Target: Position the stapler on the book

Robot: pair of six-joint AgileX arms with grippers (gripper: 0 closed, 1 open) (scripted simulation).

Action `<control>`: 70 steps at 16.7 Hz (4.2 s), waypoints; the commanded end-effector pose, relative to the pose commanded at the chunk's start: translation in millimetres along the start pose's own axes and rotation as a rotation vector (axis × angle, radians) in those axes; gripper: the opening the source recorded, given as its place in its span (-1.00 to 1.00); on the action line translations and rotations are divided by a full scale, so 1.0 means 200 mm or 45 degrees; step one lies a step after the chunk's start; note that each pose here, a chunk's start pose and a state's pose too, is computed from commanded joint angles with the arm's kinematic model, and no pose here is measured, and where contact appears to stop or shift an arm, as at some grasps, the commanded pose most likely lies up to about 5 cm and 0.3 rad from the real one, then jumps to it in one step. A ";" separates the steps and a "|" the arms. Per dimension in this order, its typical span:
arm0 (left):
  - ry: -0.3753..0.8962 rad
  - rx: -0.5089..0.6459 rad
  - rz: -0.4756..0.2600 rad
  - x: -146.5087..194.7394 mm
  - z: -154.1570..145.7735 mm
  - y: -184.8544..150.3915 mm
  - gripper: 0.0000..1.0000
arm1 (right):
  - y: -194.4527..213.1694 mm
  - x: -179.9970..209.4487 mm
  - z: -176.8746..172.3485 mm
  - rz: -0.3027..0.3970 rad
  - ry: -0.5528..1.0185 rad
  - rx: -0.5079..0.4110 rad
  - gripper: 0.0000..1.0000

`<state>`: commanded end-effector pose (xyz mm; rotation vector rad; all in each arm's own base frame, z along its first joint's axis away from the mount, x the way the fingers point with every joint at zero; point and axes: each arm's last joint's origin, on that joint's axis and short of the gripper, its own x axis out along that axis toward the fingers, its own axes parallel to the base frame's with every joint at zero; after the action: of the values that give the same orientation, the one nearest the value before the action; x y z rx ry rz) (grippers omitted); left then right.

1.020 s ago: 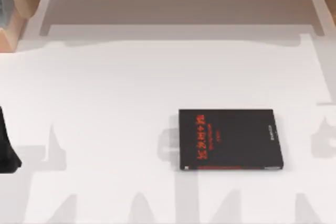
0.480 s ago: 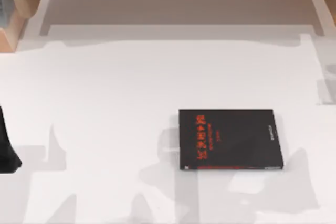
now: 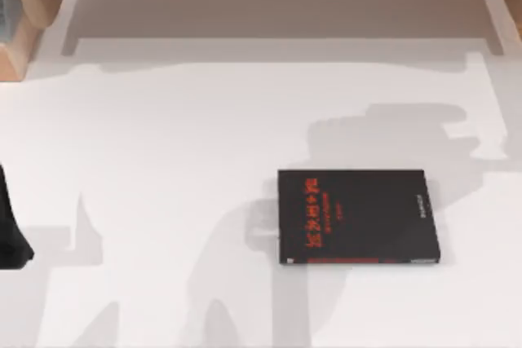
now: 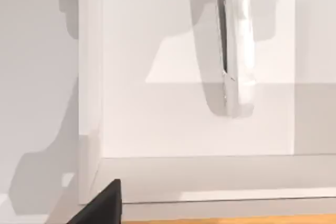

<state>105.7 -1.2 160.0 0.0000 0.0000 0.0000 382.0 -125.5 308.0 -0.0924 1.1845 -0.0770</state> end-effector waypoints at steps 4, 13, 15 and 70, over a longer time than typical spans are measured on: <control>0.000 0.000 0.000 0.00 0.00 0.00 1.00 | -0.14 0.35 0.16 0.077 0.202 -0.040 1.00; 0.000 0.000 0.000 0.00 0.00 0.00 1.00 | -0.20 0.77 0.22 0.181 0.354 -0.114 1.00; 0.000 0.000 0.000 0.00 0.00 0.00 1.00 | -0.20 0.77 0.22 0.181 0.354 -0.114 1.00; 0.000 0.000 0.000 0.00 0.00 0.00 1.00 | -0.17 1.01 0.15 0.181 0.355 -0.111 -1.00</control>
<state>105.7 -1.2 160.0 0.0000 0.0000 0.0000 484.6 -181.2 136.6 -0.0752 1.4694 0.0899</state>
